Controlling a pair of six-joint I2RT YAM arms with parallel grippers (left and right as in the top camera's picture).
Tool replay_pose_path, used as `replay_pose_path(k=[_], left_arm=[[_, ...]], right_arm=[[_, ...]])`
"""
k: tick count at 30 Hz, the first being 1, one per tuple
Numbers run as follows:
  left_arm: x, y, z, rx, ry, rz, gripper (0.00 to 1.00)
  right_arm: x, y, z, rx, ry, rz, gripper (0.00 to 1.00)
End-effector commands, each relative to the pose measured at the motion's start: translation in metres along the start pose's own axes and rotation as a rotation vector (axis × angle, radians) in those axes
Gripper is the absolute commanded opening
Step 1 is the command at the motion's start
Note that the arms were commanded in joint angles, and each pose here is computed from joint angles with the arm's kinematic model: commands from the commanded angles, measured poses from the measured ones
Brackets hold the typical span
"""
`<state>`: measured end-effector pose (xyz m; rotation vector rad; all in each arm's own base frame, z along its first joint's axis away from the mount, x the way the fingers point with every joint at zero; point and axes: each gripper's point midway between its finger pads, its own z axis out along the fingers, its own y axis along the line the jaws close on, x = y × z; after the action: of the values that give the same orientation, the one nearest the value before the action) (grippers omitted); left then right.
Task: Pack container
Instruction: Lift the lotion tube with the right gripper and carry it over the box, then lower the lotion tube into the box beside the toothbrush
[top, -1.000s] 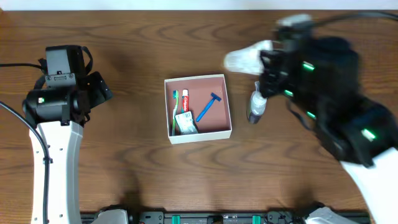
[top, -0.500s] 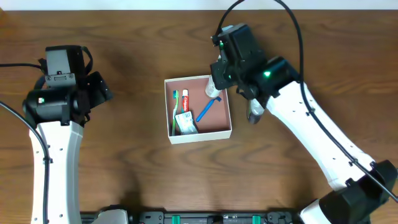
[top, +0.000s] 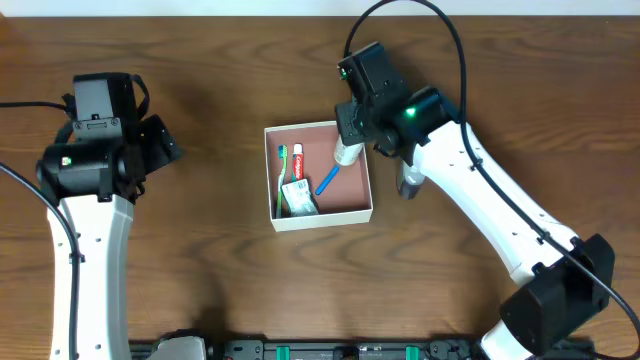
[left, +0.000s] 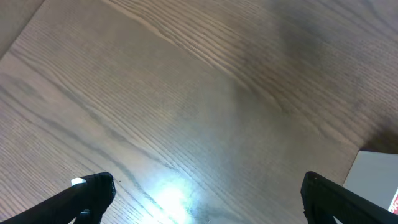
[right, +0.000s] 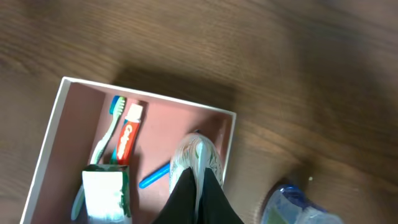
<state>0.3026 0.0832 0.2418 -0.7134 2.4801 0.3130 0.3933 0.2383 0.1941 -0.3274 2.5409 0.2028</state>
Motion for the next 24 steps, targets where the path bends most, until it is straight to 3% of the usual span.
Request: replay_pose_path(k=[1, 3, 6, 9, 14, 20, 24], left_arm=[[-0.001, 0.003, 0.0, -0.012, -0.001, 0.006, 0.98], [-0.001, 0.003, 0.0, -0.012, -0.001, 0.006, 0.98], [-0.001, 0.003, 0.0, -0.012, -0.001, 0.006, 0.98], [-0.001, 0.003, 0.0, -0.012, -0.001, 0.006, 0.98], [-0.001, 0.003, 0.0, -0.012, -0.001, 0.006, 0.98], [-0.001, 0.003, 0.0, -0.012, -0.001, 0.006, 0.98], [-0.001, 0.003, 0.0, -0.012, -0.001, 0.006, 0.98]], right_arm=[[-0.01, -0.001, -0.012, 0.024, -0.045, -0.01, 0.06], [-0.009, 0.0, -0.012, 0.022, -0.042, -0.032, 0.19], [-0.01, 0.003, -0.012, 0.019, -0.048, -0.078, 0.47], [-0.015, 0.005, -0.015, 0.015, -0.063, -0.086, 0.55], [-0.03, 0.007, -0.029, 0.002, -0.111, -0.078, 0.54], [-0.03, 0.007, -0.032, 0.002, -0.111, -0.078, 0.3], [-0.029, 0.007, -0.032, 0.004, -0.106, -0.078, 0.33]])
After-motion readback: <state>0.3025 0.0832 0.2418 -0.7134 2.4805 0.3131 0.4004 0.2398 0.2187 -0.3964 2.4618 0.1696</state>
